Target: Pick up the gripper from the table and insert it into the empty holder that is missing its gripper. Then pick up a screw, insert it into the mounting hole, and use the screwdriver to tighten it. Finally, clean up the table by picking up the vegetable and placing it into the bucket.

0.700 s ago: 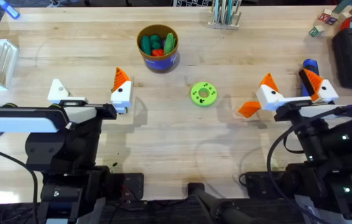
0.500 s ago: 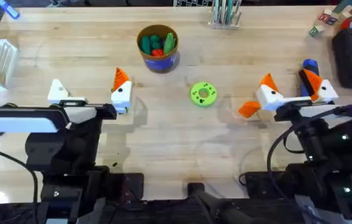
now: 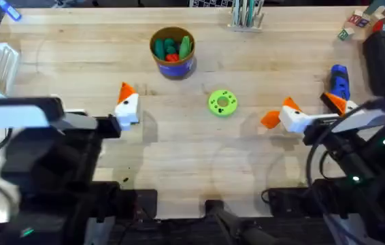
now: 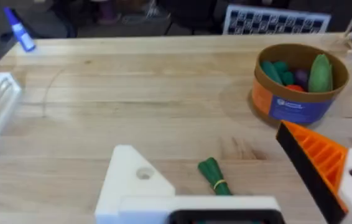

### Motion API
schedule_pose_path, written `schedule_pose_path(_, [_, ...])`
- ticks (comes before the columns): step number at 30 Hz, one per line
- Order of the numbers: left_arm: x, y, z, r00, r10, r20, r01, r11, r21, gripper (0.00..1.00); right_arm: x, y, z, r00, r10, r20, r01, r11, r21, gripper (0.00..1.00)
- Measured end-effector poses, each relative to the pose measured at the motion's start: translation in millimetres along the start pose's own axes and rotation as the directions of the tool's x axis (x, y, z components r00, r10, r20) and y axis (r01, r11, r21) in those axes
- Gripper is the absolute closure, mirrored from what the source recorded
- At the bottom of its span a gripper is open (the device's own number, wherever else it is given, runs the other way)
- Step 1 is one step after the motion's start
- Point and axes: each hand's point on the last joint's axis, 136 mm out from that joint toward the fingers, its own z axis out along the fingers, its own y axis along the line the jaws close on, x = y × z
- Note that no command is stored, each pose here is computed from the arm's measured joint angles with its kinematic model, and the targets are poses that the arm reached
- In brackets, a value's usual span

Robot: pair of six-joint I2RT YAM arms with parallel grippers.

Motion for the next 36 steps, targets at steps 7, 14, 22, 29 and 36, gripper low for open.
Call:
schedule_pose_path(7, [-28.9,10.2,-26,0.964,0.024,-0.263,-0.035,0.999,-0.040,0.015,-31,3,-35,0.985,0.007,-0.172,-0.009,1.000,-0.009,0.096])
schedule_pose_path(14, [-45.7,10.5,-19,0.870,0.039,-0.491,-0.062,0.998,-0.029,0.015,-65,3,-48,0.959,0.012,-0.284,-0.015,1.000,-0.008,0.096])
schedule_pose_path(22, [-35.6,-5.9,-5,0.806,0.042,-0.590,-0.016,0.999,0.049,0.015,-75,4,-46,0.956,0.012,-0.292,-0.016,1.000,-0.011,0.095])
schedule_pose_path(29, [-19.1,-2.2,1,0.731,-0.231,-0.642,0.175,0.973,-0.150,0.015,-73,4,-46,0.954,0.012,-0.299,-0.016,1.000,-0.011,0.095])
schedule_pose_path(36, [18.0,-4.5,19,0.572,-0.372,-0.731,0.229,0.928,-0.293,0.015,-73,4,-46,0.954,0.012,-0.299,-0.016,1.000,-0.011,0.095])
